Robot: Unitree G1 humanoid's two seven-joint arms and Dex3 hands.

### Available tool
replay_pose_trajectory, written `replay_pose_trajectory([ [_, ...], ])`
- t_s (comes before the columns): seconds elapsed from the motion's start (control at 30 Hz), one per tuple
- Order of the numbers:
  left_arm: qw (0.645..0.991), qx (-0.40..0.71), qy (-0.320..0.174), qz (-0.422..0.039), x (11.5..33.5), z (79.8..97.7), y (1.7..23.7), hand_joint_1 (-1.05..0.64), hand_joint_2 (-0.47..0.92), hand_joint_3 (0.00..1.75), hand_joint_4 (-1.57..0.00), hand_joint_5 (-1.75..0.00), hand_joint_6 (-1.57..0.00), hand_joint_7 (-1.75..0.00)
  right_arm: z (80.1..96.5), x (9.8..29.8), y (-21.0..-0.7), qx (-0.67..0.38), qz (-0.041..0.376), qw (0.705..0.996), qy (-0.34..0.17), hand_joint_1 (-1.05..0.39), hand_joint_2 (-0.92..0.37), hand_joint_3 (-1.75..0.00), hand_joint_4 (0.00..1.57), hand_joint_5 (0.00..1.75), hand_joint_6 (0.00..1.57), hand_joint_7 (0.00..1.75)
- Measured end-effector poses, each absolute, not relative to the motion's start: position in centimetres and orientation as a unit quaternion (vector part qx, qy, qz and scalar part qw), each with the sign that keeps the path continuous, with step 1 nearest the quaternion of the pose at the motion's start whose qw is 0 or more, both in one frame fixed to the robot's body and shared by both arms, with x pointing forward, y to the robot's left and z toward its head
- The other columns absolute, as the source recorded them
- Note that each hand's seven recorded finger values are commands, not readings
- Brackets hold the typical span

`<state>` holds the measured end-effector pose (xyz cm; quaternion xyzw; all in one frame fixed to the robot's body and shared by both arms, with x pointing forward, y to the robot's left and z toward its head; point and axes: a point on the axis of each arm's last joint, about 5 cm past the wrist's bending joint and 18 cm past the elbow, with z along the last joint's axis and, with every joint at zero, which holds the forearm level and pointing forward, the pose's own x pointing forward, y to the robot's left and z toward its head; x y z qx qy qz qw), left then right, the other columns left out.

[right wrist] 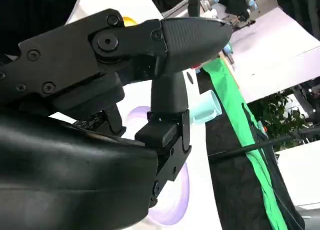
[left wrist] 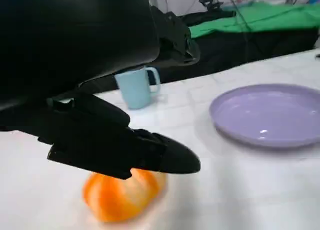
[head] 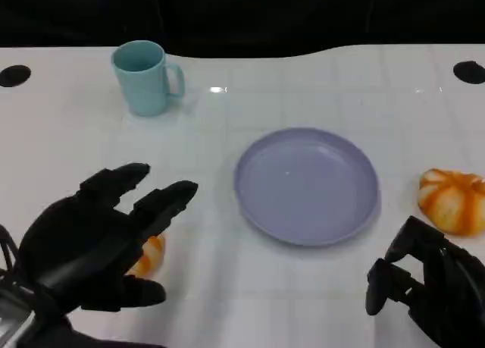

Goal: Grasp the bread from the table and place it into the plate.

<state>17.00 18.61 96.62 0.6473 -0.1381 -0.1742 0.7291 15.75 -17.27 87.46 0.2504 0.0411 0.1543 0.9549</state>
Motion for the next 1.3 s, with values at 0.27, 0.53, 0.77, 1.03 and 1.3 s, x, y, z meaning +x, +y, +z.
replay_pose_trajectory([
  [0.27,0.674,0.714,-0.073,-0.176,17.6,97.5,18.0,-0.61,0.88,0.01,-0.09,-0.12,-0.20,-0.02,87.6,15.8,-17.2,0.250,0.154,0.955,0.041,-0.59,-0.92,-0.32,0.74,1.75,0.61,1.57],
  [0.53,0.661,0.723,-0.030,-0.198,18.9,96.8,18.1,-0.59,0.87,0.00,-0.10,-0.10,-0.16,0.00,87.6,15.8,-17.2,0.250,0.154,0.955,0.042,-0.60,-0.92,-0.32,0.73,1.75,0.59,1.58],
  [0.77,0.666,0.712,0.014,-0.220,20.7,95.3,18.4,-0.60,0.87,0.00,-0.10,-0.07,-0.11,0.00,87.6,15.8,-17.2,0.250,0.155,0.955,0.041,-0.60,-0.92,-0.33,0.74,1.75,0.60,1.59],
  [1.03,0.672,0.704,0.025,-0.231,22.6,93.7,18.6,-0.65,0.91,0.01,-0.09,-0.05,-0.10,0.00,87.6,15.9,-17.2,0.251,0.156,0.954,0.041,-0.60,-0.92,-0.31,0.74,1.75,0.61,1.58],
  [1.3,0.668,0.702,0.044,-0.243,24.3,91.2,19.0,-0.65,0.92,0.01,-0.08,-0.05,-0.10,0.00,87.6,15.8,-17.3,0.252,0.158,0.954,0.040,-0.60,-0.92,-0.32,0.75,1.75,0.62,1.59],
])
